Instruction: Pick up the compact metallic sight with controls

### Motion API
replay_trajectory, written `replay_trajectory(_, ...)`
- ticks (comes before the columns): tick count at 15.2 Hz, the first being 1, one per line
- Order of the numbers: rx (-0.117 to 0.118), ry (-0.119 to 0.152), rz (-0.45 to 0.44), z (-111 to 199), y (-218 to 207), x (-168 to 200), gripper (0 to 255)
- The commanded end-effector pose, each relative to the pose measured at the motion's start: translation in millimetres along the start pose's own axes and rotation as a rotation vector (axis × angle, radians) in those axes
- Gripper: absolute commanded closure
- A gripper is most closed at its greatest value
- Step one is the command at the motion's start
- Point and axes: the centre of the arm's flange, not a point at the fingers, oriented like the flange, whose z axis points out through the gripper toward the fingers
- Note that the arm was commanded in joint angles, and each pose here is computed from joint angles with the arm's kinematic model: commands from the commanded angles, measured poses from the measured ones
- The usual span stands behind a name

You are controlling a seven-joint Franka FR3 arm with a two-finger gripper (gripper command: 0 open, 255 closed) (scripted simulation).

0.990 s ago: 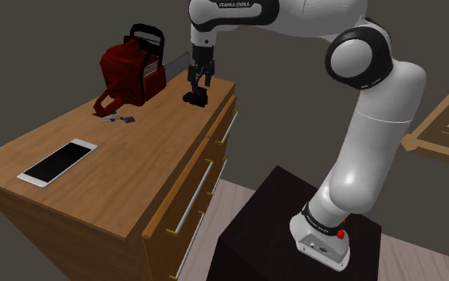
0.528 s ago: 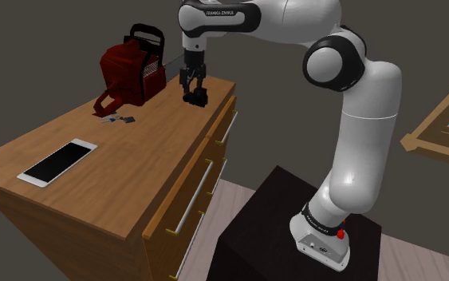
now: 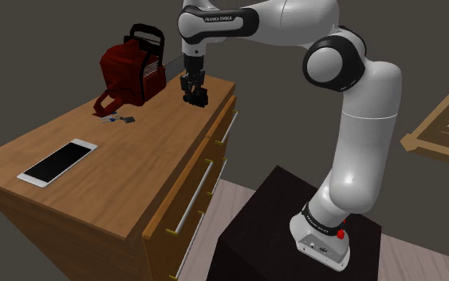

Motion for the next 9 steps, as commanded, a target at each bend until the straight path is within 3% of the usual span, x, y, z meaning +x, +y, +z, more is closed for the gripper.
replay_trajectory(1,0.0,-0.001,0.001,0.6,0.9,-0.1,255)
replay_trajectory(6,0.0,-0.001,0.001,1.5,0.9,0.0,255)
replay_trajectory(9,0.0,-0.001,0.001,-14.2,-0.2,-1.1,255)
